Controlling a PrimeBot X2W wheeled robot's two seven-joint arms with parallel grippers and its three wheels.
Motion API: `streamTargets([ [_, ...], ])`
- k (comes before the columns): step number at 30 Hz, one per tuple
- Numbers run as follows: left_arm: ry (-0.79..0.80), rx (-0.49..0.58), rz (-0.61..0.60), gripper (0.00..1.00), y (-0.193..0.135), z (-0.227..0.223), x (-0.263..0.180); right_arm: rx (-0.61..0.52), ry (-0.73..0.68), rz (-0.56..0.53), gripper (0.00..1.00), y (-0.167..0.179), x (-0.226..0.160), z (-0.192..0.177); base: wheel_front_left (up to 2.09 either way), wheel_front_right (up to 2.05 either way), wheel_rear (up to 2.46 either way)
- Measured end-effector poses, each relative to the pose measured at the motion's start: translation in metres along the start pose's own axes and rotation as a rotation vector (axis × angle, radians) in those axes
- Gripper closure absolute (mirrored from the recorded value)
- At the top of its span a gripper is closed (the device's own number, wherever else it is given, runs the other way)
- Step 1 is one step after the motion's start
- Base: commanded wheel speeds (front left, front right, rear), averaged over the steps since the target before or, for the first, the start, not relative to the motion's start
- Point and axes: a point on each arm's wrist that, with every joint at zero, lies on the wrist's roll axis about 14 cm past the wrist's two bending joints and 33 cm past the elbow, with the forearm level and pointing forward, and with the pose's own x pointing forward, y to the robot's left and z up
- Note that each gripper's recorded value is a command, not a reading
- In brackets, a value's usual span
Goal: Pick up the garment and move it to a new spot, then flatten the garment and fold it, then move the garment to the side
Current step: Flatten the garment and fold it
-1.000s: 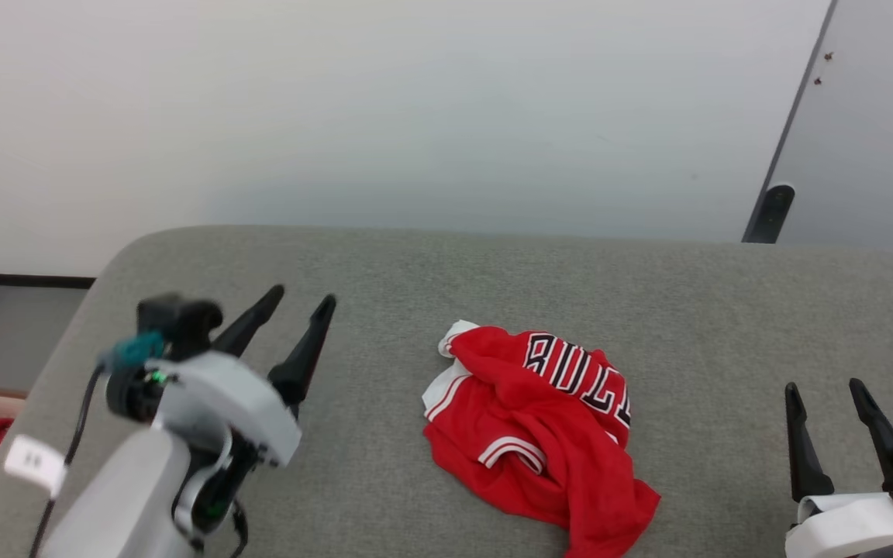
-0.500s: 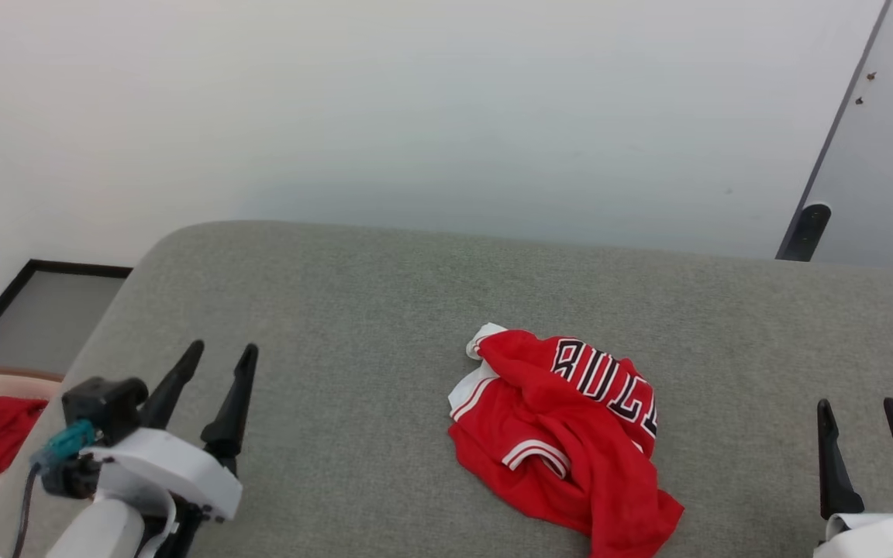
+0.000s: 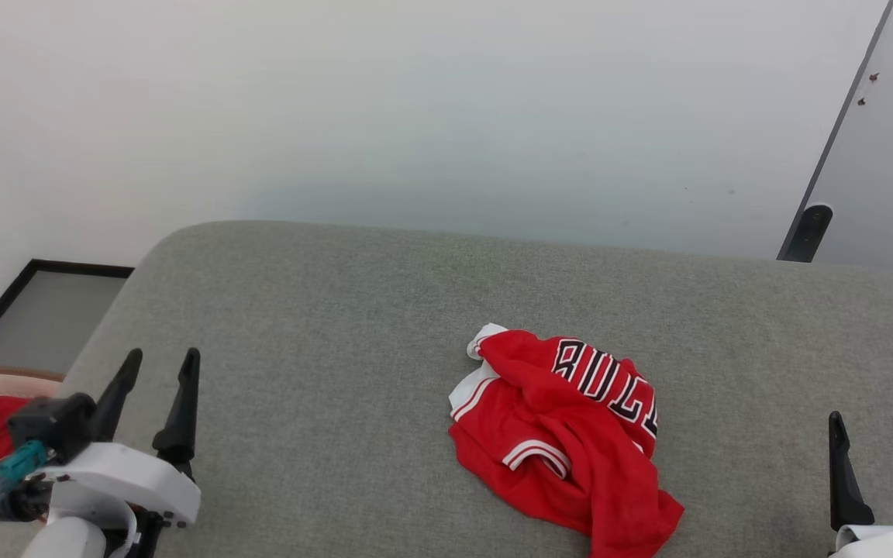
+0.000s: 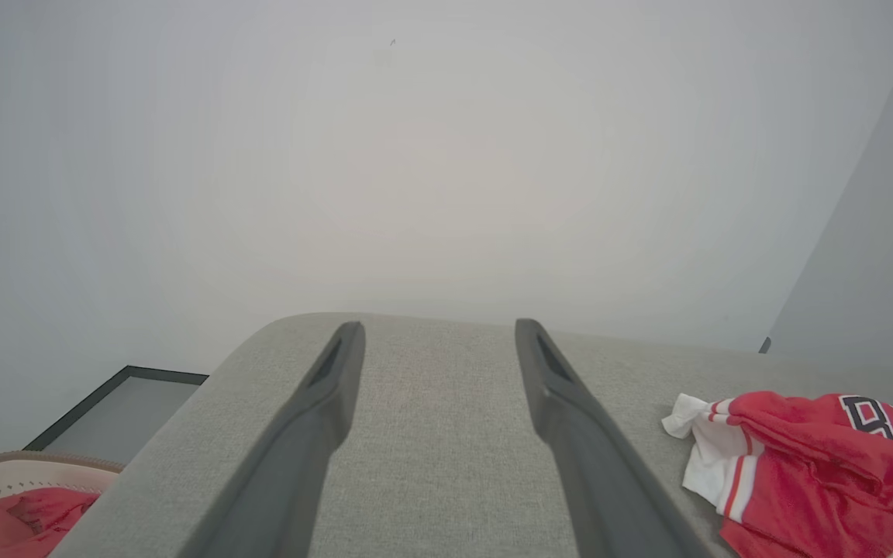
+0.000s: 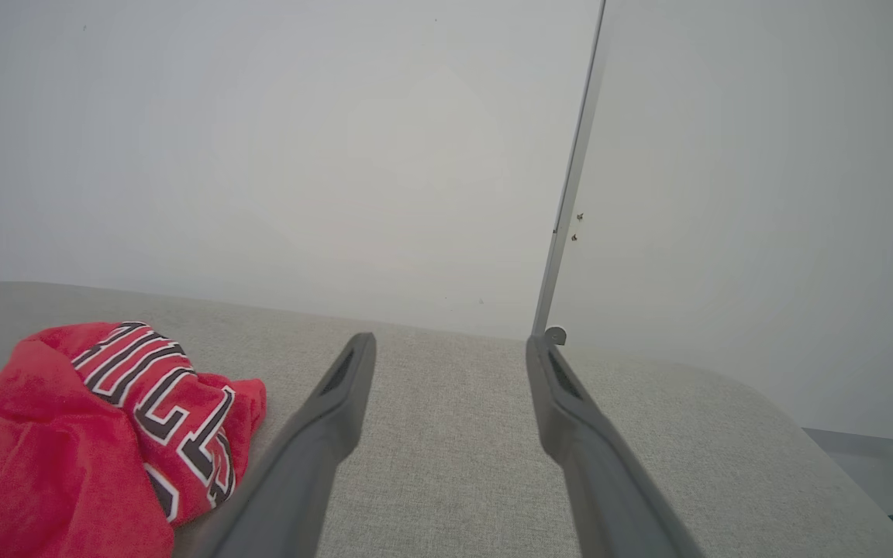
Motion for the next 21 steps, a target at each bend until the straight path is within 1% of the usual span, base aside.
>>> streamTargets([
  [6,-0.007,0.005,0.01,0.0,0.002,0.0,-0.002,0.003,-0.001,0.003,0.0,0.002,0.001,0.0,0.0,0.0,0.0],
  [10,-0.008,0.009,0.03,0.0,0.007,0.0,-0.006,0.006,0.001,0.04,0.0,0.014,0.004,-0.001,0.0,0.0,0.0],
  [14,-0.018,0.023,0.082,0.0,0.023,0.005,-0.012,0.011,0.011,0.11,0.0,0.037,0.009,-0.004,0.0,0.0,0.0],
  [19,-0.049,0.045,0.193,0.0,0.06,0.019,-0.03,0.036,0.034,0.238,0.0,0.082,0.014,-0.012,0.0,0.0,0.0],
  [21,-0.052,0.044,0.224,0.0,0.07,0.021,-0.04,0.049,0.062,0.285,0.0,0.099,0.014,-0.018,0.0,0.0,0.0],
])
